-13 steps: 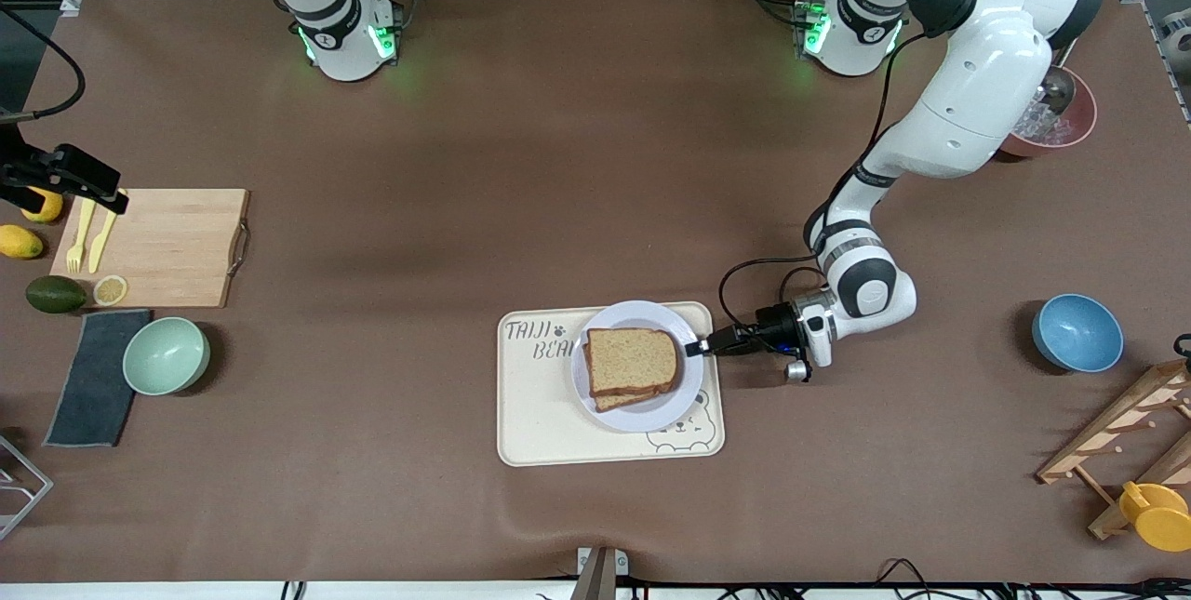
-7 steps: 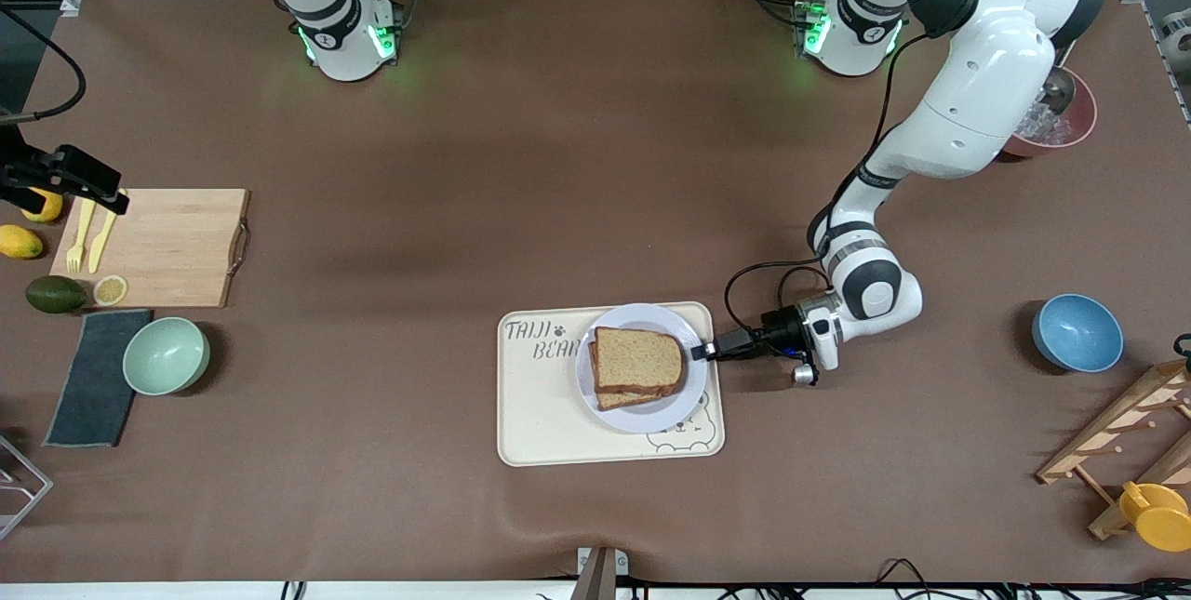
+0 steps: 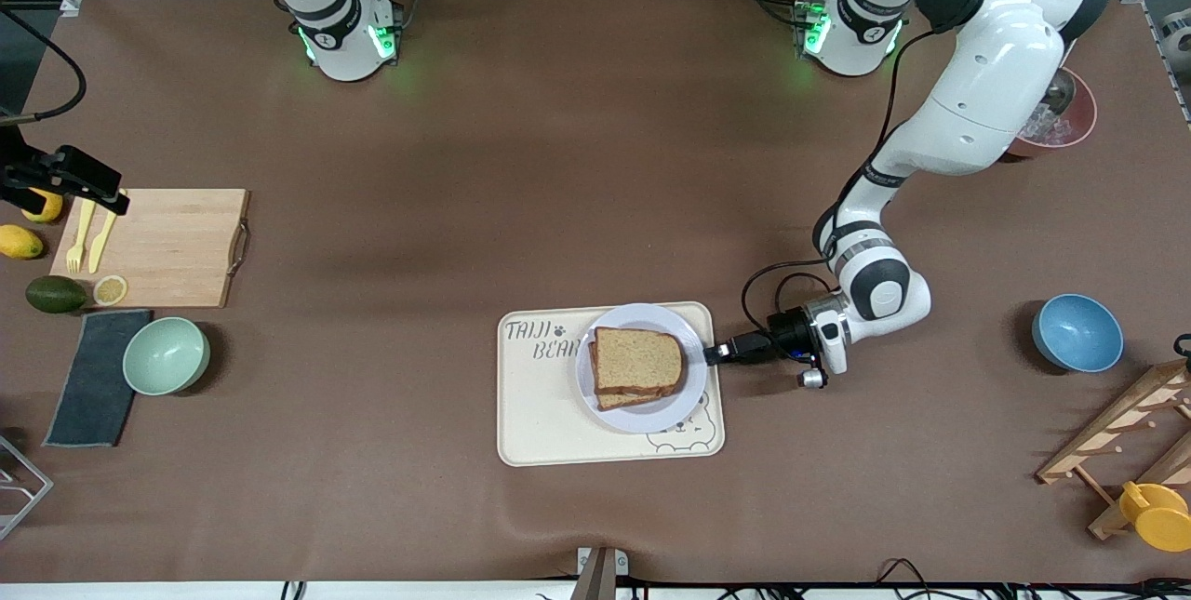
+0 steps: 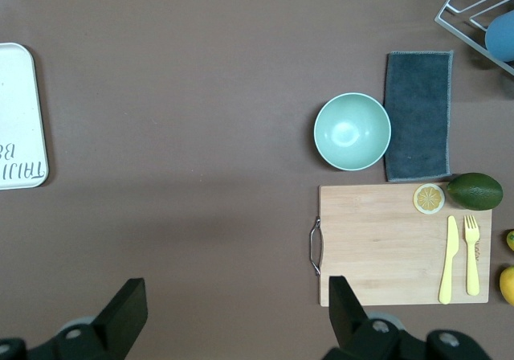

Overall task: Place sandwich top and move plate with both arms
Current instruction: 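Open the left gripper and draw it back from the plate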

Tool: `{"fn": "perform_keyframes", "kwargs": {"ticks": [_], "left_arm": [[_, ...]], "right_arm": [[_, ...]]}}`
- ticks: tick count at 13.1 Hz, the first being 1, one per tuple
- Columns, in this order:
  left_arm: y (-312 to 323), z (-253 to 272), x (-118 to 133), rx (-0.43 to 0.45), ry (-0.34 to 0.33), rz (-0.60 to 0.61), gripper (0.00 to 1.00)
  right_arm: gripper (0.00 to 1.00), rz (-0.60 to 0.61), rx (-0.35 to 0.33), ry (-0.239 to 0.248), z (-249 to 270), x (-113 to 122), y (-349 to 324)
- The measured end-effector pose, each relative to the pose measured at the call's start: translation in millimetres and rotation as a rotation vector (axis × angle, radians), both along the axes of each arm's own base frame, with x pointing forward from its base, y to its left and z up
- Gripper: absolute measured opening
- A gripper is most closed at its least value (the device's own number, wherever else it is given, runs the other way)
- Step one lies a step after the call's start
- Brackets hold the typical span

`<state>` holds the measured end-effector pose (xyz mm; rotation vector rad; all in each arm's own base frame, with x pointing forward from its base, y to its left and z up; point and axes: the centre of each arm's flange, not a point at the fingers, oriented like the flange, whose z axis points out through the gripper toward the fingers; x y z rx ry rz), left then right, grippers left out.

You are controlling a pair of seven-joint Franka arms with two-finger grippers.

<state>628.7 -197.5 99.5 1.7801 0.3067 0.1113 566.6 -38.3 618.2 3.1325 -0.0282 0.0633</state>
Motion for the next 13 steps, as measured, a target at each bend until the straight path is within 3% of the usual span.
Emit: {"fn": "perform_keyframes", "kwargs": {"ticks": [9, 13], "left_arm": [[33.0, 70.9, 10.0, 0.083, 0.085, -0.047, 1.00], [48.4, 120.3, 17.3, 0.218, 0.158, -0.121, 1.00]], "right_arm": [[1.00, -0.015, 0.000, 0.001, -0.3, -0.5, -9.0], [1.00, -0.022, 0.002, 0.012, -2.1, -1.4, -13.3]]}}
